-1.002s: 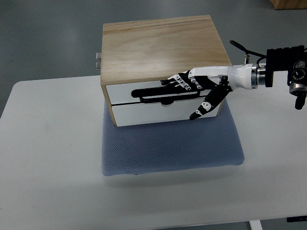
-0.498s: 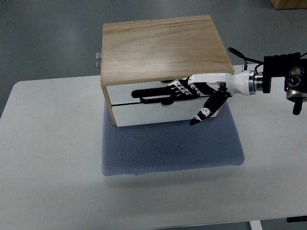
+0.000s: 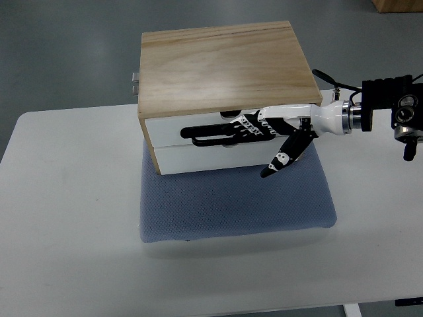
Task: Open wood drawer with right hand
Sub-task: 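Hook the right hand's fingers around the upper drawer's black handle, then pull the upper drawer out toward the robot with the right hand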
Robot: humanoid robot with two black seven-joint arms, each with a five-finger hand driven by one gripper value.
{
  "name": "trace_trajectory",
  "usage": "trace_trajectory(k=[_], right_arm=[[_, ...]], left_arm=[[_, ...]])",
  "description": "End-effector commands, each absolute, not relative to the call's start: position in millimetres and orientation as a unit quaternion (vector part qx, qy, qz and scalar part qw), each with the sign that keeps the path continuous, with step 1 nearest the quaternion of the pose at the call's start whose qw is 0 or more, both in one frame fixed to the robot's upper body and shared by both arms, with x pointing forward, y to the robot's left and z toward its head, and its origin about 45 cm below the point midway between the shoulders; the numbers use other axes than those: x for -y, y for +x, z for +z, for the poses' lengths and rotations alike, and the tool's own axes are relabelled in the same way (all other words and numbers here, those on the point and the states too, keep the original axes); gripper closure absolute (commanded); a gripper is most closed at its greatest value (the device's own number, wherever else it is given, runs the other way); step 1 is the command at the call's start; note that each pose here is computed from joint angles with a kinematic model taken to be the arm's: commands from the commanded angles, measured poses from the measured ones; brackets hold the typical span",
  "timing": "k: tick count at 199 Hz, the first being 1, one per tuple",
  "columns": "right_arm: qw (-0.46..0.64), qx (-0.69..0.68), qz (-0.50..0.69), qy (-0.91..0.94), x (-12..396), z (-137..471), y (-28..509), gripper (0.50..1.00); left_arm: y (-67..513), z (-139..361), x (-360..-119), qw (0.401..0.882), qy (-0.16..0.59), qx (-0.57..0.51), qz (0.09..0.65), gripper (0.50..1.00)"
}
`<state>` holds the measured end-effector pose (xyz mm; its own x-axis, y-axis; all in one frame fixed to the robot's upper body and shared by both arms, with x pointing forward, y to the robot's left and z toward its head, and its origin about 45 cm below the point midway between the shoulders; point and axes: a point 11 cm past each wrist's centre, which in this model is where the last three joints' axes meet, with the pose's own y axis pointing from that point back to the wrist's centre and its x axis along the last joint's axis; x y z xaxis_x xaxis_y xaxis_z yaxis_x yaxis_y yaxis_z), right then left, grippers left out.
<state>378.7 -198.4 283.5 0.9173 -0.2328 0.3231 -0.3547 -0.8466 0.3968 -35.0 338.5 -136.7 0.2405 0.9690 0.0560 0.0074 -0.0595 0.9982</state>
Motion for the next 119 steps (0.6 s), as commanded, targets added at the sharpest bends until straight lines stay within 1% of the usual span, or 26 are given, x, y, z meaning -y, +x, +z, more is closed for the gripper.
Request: trace_trajectory(k=[1, 74, 119], right_arm=[[0.235, 0.150, 0.130, 0.952, 198.3, 280.6, 376.5, 0.556], [0.231, 0.116, 0.123, 0.958, 188.1, 280.3, 358.4, 0.556], [0.227, 0.106, 0.122, 0.960, 188.6, 285.1, 350.3, 0.556]], left_arm=[[-34.9, -136.8, -338.5, 0.538, 0.575, -0.425, 0.447, 0.500], [-34.9, -136.8, -338.5, 0.538, 0.575, -0.425, 0.447, 0.500], [-34.9, -136.8, -338.5, 0.538, 0.575, -0.425, 0.447, 0.500]])
